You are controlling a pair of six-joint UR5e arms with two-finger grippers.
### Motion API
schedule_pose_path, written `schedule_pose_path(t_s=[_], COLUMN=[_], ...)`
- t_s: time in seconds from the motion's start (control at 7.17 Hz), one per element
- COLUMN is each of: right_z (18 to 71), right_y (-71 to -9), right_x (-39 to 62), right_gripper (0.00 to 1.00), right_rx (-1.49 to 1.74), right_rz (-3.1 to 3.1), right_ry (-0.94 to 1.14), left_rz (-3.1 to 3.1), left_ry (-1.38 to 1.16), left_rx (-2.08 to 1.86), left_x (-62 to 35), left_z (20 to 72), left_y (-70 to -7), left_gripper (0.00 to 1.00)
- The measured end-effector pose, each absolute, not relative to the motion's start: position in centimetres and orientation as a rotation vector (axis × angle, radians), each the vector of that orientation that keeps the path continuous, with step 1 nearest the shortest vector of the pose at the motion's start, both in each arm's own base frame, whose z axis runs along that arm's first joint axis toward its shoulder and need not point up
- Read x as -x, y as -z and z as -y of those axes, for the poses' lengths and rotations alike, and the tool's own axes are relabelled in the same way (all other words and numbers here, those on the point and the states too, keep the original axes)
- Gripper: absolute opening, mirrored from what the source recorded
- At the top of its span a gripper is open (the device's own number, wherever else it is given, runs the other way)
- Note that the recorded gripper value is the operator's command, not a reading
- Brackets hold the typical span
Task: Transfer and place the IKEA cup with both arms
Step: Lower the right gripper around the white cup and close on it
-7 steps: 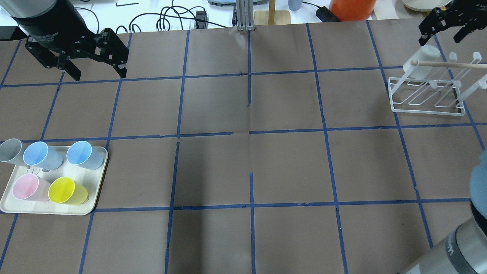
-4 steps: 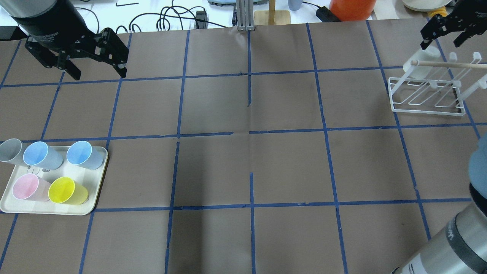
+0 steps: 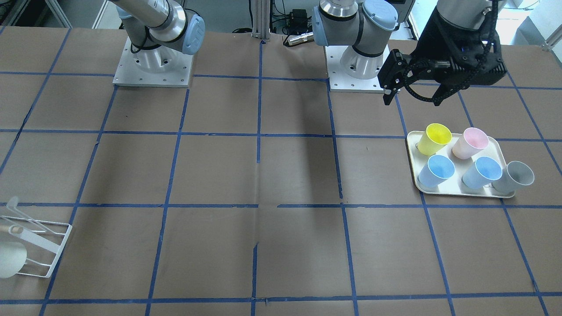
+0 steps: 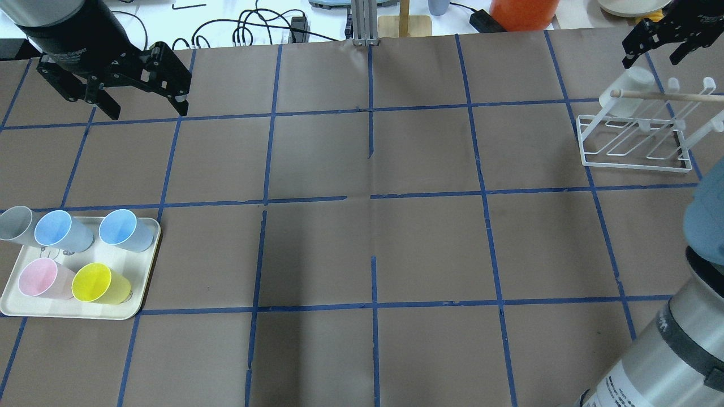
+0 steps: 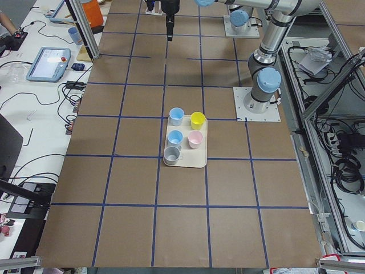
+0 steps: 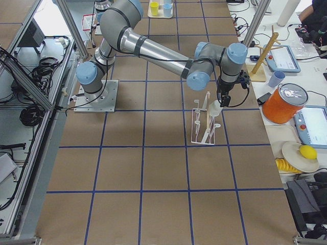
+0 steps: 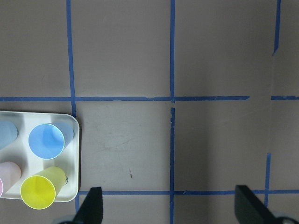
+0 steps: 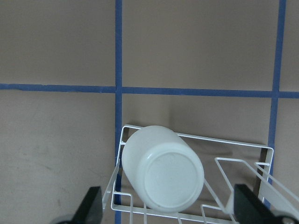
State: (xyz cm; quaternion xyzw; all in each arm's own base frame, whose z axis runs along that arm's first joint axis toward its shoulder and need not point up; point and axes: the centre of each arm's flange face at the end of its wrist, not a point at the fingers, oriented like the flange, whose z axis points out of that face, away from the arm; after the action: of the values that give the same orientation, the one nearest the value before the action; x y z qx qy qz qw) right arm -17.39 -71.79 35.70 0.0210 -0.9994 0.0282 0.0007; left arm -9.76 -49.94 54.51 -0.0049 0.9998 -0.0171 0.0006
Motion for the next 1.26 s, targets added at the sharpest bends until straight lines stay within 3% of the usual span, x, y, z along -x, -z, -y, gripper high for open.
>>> schedule_pose_path(t_s=[1.26], right_z=[72.3], right_y=[-30.9], right_x=[17.6], right_gripper=[1.0], right_rx=[-0.068], right_rz=[3.169], right_ry=[0.056], left_rz=[-3.14], left_ry=[0.055], left_rx=[0.017], left_x=[9.7], left_z=[50.0], left_y=[-54.5], left_gripper=[1.0])
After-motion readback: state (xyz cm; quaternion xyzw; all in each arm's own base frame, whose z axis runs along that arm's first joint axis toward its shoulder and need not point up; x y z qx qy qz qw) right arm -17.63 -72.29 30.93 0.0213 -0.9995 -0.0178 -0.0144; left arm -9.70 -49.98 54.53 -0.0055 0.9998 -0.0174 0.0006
